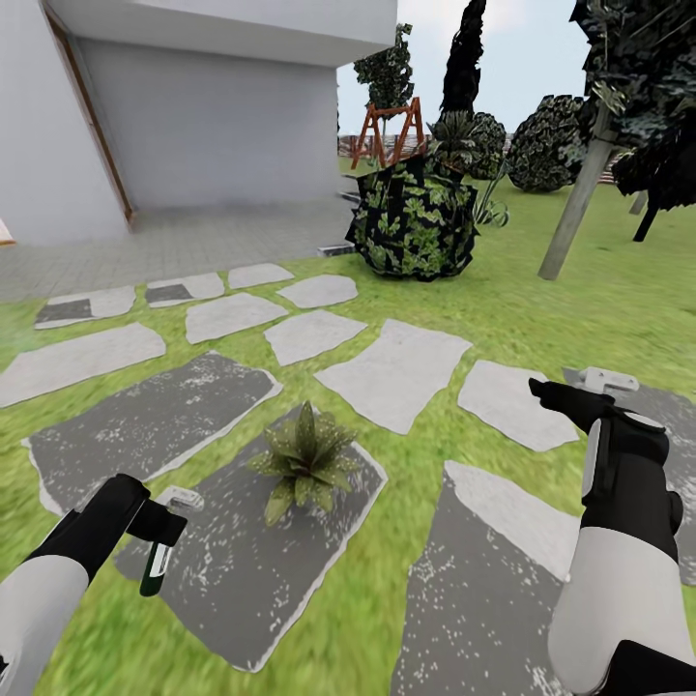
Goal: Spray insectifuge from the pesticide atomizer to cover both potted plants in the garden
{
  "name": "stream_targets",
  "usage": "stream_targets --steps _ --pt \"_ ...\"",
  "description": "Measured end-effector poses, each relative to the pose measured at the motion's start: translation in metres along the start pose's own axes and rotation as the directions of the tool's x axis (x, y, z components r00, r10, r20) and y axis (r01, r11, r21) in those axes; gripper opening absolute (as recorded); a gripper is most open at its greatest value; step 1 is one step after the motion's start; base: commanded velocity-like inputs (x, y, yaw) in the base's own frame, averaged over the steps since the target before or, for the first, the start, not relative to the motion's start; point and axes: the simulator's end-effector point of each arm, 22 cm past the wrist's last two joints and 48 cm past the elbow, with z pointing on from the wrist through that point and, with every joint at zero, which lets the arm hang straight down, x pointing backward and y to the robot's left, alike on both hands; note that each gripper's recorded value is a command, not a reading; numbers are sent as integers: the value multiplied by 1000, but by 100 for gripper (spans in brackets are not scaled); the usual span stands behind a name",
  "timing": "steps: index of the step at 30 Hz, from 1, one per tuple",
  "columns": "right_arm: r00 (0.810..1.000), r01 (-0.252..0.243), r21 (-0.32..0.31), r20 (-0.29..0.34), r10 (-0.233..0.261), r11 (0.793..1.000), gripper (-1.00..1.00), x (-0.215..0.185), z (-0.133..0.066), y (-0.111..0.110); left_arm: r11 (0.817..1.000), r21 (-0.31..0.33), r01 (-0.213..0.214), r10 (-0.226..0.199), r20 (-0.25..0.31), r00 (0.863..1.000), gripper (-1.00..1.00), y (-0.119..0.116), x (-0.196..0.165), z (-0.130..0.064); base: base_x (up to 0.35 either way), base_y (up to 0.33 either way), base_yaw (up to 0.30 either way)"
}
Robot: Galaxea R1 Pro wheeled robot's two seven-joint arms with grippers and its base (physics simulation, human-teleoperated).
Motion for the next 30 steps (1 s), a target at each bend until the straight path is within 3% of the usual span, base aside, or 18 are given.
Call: stream_targets --steps 30 --pt "1000 -5 0 -13 5 1000 100 -60 -11 10 1000 10 3 -3 -15 1000 -100 1 -14 -56 0 0 0"
